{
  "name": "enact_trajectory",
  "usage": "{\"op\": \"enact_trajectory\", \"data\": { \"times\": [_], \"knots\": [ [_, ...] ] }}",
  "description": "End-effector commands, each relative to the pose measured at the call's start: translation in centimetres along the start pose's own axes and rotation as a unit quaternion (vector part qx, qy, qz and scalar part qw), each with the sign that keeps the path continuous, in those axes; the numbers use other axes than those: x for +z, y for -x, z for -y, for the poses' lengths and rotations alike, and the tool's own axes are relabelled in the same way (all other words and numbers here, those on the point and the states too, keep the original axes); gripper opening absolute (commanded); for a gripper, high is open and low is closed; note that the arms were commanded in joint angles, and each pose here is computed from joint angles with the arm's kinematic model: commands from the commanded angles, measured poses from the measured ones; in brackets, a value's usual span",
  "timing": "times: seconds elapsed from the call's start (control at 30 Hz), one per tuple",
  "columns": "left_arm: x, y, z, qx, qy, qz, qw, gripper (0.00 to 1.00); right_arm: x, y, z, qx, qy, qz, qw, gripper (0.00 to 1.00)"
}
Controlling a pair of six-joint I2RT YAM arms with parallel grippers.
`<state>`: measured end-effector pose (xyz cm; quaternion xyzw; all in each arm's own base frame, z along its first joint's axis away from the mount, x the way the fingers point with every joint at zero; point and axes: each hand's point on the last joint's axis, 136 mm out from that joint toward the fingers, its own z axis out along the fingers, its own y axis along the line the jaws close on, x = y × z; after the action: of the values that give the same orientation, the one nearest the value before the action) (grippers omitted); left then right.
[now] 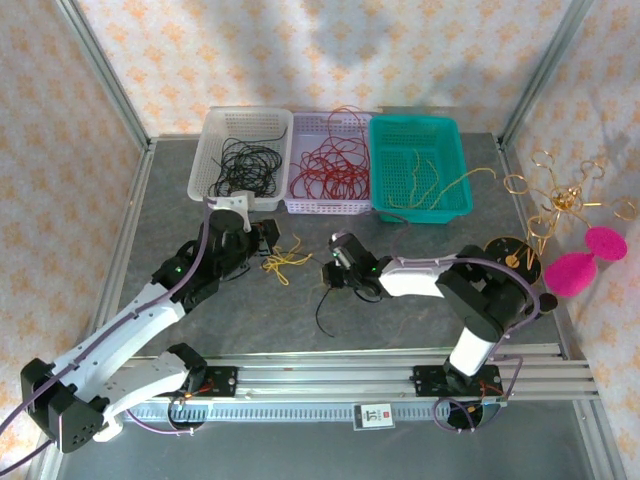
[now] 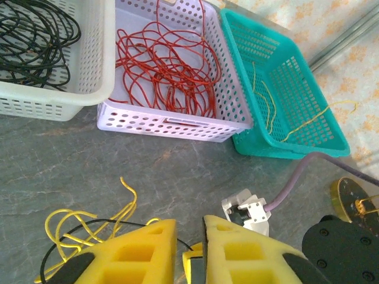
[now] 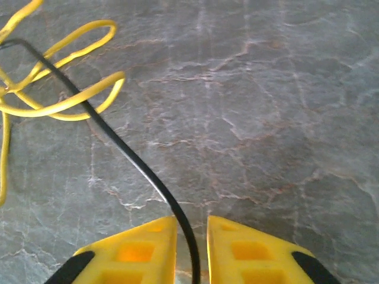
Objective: Untangle the cables
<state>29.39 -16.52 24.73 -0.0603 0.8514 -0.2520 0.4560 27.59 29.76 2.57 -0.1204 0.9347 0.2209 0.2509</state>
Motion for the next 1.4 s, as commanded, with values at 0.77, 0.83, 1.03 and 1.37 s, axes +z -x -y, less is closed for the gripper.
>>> {"op": "enact_trajectory", "data": {
  "times": [0.77, 0.83, 1.03, 1.37],
  "knots": [
    [3.2, -3.4, 6.0, 0.266, -0.263, 0.065, 0.925, 0.83, -17.3, 10.0, -9.7, -0.206, 0.120, 0.126, 0.963, 0.00],
    [3.6, -3.8, 5.9, 0.276, -0.267, 0.075, 0.920, 0.84, -18.1, 10.3, -10.2, -0.206, 0.129, 0.127, 0.962, 0.00],
    [5.6, -3.3, 4.5, 0.283, -0.226, 0.098, 0.927, 0.63, -19.4, 10.8, -11.8, -0.202, 0.162, 0.125, 0.958, 0.00],
    [9.2, -4.3, 1.3, 0.234, -0.164, 0.110, 0.952, 0.45, -24.3, 14.3, -14.3, -0.187, 0.191, 0.176, 0.947, 0.00]
  ]
}}
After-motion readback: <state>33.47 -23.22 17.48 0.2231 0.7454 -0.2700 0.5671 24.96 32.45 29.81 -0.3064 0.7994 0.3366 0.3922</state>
